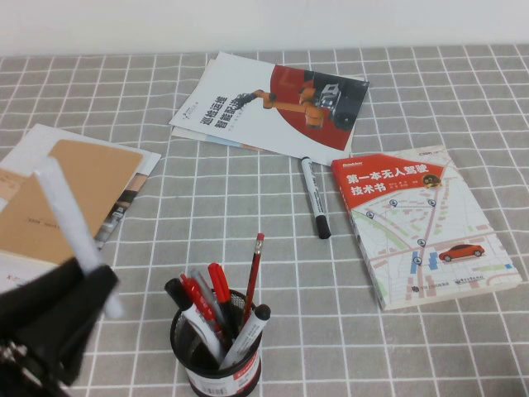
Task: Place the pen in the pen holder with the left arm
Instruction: Place the pen onto the pen holder
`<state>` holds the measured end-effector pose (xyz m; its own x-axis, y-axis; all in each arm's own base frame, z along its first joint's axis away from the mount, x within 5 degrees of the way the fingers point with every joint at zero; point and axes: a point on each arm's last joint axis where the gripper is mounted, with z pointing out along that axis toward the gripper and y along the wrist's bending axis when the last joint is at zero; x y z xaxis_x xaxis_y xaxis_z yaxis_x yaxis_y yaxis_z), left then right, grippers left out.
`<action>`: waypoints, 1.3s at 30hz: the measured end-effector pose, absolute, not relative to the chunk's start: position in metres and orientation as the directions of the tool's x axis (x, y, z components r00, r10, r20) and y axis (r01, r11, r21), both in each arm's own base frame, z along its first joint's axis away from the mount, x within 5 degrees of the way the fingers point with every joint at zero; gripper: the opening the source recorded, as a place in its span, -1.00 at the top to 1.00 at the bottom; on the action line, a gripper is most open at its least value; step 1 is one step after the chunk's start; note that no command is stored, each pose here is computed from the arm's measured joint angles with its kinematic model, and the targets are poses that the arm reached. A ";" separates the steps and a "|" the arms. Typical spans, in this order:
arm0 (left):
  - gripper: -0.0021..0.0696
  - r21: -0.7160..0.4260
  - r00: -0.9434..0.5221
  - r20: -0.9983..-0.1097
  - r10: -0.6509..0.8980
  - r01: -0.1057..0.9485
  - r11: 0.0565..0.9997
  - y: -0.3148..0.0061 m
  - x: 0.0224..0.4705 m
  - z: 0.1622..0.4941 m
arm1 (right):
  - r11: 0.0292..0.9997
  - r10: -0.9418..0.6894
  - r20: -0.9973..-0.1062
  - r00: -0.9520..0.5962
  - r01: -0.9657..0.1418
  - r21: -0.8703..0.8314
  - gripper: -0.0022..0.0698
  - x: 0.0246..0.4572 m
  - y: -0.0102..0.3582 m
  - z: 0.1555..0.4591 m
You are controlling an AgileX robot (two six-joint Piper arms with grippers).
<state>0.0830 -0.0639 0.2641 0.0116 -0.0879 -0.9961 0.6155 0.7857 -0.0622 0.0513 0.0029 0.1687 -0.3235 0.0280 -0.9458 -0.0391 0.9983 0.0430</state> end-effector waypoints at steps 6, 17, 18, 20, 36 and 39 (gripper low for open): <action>0.65 -0.082 -0.017 -0.995 -0.102 0.729 0.679 -0.078 0.075 0.244 | 0.998 0.028 -0.946 -0.323 -0.039 0.043 0.98 0.051 0.003 0.169; 0.65 -0.110 -0.087 -0.994 -0.067 0.781 0.615 -0.106 0.092 0.223 | 0.998 0.028 -0.946 -0.323 -0.039 0.043 0.98 0.051 0.003 0.169; 0.65 -0.116 -0.098 -0.993 -0.064 0.781 0.614 -0.109 0.094 0.220 | 0.998 0.028 -0.946 -0.323 -0.039 0.043 0.98 0.051 0.003 0.169; 0.65 -0.139 -0.127 -0.990 -0.064 0.772 0.620 -0.114 0.100 0.215 | 0.998 0.028 -0.946 -0.323 -0.039 0.043 0.98 0.051 0.003 0.169; 0.65 -0.151 -0.209 -0.978 0.002 0.715 0.682 -0.128 0.123 0.182 | 0.998 0.028 -0.946 -0.323 -0.039 0.043 0.98 0.051 0.003 0.169; 0.65 -0.142 -0.211 -0.977 0.015 0.707 0.693 -0.128 0.124 0.180 | 0.998 0.028 -0.946 -0.323 -0.039 0.043 0.98 0.051 0.003 0.169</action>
